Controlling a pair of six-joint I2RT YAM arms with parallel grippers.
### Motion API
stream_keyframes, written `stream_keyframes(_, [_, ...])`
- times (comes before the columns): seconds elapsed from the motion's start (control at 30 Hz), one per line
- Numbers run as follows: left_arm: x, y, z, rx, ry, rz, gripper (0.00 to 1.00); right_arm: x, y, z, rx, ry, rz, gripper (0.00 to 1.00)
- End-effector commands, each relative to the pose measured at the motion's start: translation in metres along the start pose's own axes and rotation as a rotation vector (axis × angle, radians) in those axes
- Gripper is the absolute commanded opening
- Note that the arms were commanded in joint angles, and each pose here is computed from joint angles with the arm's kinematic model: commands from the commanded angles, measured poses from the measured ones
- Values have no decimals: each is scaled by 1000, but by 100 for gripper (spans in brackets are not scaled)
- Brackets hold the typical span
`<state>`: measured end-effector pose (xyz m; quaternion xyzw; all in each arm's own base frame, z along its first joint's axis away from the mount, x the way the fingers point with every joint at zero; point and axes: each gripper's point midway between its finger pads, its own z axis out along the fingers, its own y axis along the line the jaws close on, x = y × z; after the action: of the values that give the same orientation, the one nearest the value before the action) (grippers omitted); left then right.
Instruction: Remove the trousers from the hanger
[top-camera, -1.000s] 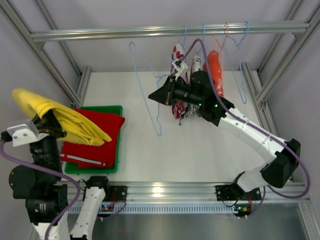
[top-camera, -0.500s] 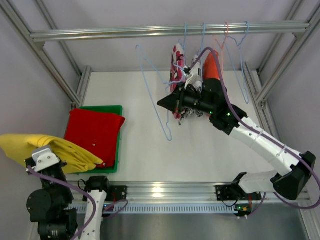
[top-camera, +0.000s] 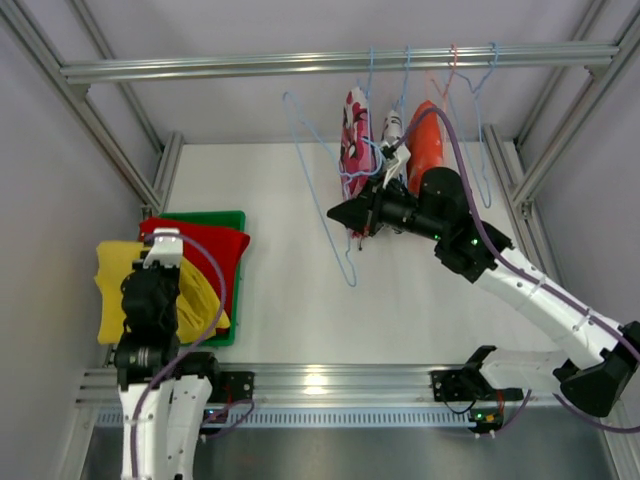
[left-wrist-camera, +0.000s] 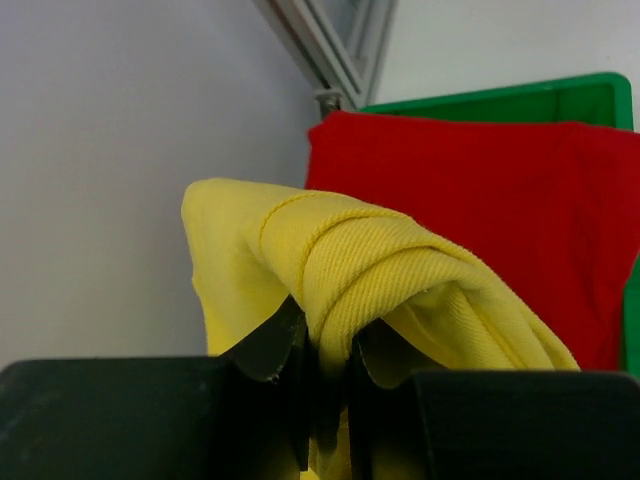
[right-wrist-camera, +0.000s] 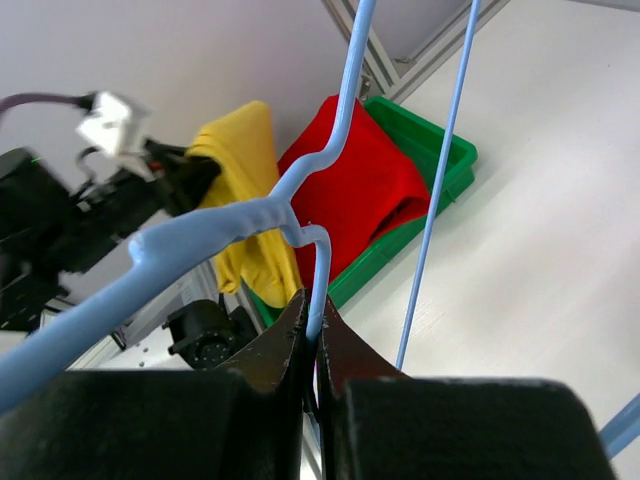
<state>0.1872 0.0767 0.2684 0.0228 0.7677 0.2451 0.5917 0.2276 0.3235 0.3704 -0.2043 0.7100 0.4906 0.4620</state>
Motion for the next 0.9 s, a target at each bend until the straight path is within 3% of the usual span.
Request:
stream_keyframes(0.0, [-42,-17,40,43,-169,-65,0,-22,22,-17,-50,-71,-76,0])
stream_keyframes(0.2, [-43,-72,90,241,-103,-204,1,-39,36,-37,-63,-118,-135,0])
stream_keyframes(0.4, [-56,-113,95,448,-49,-349,15,-46,37,-63,-21,-144,-208,0])
stream_keyframes(0.5, [-53,-125,92,510,7,-392,27,-51,36,-78,14,-168,-245,0])
stream_keyframes(0.6, [-64,-131,81,574,-8,-417,59,-61,36,-93,55,-208,-277,0])
stream_keyframes(0.63, [-70,-130,78,579,-18,-423,74,-66,33,-98,80,-224,-286,0])
stream_keyframes(0.7, [-90,-123,65,602,-60,-425,90,-78,39,-112,96,-263,-305,0])
stream_keyframes(0.77, [-107,-116,53,618,-101,-418,99,-88,42,-131,128,-292,-347,0])
stream_keyframes(0.87, [-143,-103,27,652,-231,-374,99,-101,44,-160,181,-334,-428,0])
